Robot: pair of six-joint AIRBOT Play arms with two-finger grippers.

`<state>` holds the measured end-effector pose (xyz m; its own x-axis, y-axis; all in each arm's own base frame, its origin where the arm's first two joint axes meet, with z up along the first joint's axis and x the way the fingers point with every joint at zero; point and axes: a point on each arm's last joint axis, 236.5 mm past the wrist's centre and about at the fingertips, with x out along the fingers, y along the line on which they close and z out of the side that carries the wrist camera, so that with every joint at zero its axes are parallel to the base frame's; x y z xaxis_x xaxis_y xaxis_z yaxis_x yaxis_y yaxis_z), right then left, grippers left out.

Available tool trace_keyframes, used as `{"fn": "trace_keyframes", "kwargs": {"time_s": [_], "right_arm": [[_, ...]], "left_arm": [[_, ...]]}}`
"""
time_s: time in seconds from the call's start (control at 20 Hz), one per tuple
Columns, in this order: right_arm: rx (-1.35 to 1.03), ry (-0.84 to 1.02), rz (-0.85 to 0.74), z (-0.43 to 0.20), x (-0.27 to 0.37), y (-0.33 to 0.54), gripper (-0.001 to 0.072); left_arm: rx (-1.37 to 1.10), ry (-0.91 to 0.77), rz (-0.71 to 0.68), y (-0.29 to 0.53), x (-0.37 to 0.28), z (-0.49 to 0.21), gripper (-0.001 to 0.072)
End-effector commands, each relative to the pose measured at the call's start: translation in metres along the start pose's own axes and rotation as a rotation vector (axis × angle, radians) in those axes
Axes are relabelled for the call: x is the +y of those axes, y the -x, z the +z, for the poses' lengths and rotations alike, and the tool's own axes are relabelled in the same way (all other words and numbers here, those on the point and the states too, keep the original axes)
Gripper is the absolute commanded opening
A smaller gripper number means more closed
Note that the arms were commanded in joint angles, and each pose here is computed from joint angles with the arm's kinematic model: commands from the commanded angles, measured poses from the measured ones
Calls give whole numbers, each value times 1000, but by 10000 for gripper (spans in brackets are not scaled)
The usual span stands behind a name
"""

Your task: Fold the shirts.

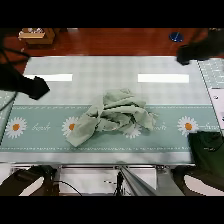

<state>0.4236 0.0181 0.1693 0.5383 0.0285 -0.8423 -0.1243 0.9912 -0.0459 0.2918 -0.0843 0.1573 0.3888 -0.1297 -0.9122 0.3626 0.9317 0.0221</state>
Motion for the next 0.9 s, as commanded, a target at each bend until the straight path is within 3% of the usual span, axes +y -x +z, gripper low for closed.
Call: {"fn": "trace_keyframes", "kwargs": {"time_s": [0.0, 0.15, 0.45, 0.85], "right_arm": [[116, -252, 34, -55, -75, 1, 485], [218, -367, 172, -103, -69, -33, 496], [309, -400, 375, -152, -18, -77, 505], [290, -422, 434, -151, -4, -82, 505]], "left_arm": [[173, -18, -73, -71, -16, -53, 695], [262, -5, -183, -123, -37, -100, 694], [265, 97, -394, -164, -67, -141, 695], [315, 199, -574, -208, -90, -140, 695]]}}
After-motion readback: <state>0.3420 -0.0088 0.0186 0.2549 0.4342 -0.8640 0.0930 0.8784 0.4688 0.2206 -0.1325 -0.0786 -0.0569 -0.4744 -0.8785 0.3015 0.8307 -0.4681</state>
